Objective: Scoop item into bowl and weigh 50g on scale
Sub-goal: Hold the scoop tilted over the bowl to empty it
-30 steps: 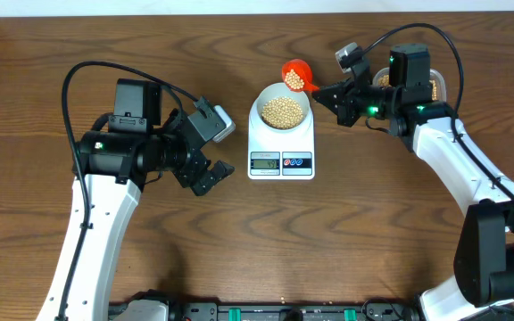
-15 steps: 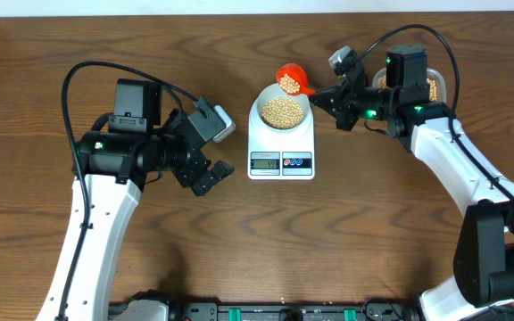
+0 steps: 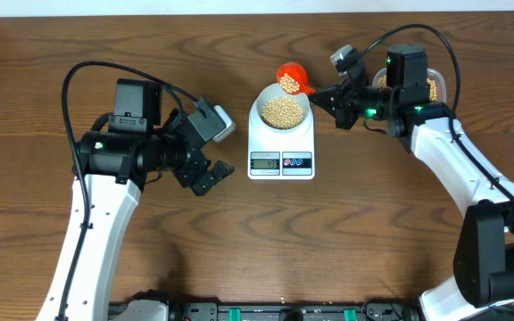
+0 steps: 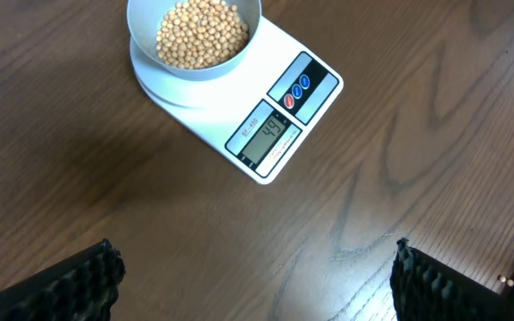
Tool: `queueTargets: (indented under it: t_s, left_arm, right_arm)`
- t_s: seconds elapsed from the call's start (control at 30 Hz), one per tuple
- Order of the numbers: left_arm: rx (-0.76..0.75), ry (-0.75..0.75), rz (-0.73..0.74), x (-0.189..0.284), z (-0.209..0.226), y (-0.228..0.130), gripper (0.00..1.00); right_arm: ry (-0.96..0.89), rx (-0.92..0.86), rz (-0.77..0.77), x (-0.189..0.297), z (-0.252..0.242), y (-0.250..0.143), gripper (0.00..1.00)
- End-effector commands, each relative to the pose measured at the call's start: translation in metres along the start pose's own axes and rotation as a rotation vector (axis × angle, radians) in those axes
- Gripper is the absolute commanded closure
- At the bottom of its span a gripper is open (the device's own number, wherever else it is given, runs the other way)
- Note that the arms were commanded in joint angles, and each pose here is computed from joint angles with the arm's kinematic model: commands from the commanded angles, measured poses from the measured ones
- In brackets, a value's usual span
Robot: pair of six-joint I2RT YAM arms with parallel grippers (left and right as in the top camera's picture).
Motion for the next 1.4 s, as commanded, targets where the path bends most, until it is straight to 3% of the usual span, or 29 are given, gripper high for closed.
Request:
queueTargets:
  t_s: [0.0,1.13,1.37]
  left_arm:
    - [-0.020,0.010,-0.018,0.006,0.000,0.005,0.02]
    - [-0.020,0.010,-0.018,0.006,0.000,0.005,0.02]
    - [-0.020,0.010,-0.018,0.006,0.000,0.005,0.02]
  right_arm:
    - [-0.042,-0.003,0.001,0.002,-0.006,-0.001,0.99]
    - [0.000,-0.064,-0.004,0.003,-0.002,0.000,0.99]
    - [-0.052,0.029,0.015,-0.001,-0.007,-0.004,0.99]
Point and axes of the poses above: each gripper's point midway between its finger pads, its own x axis back along the fingers, its own z axis along the line the jaws close on, y = z × x, the point moved 1 cm from there along x, back along the fingers, and after that the axes turned 10 degrees about -x, right-handed, at the moved point
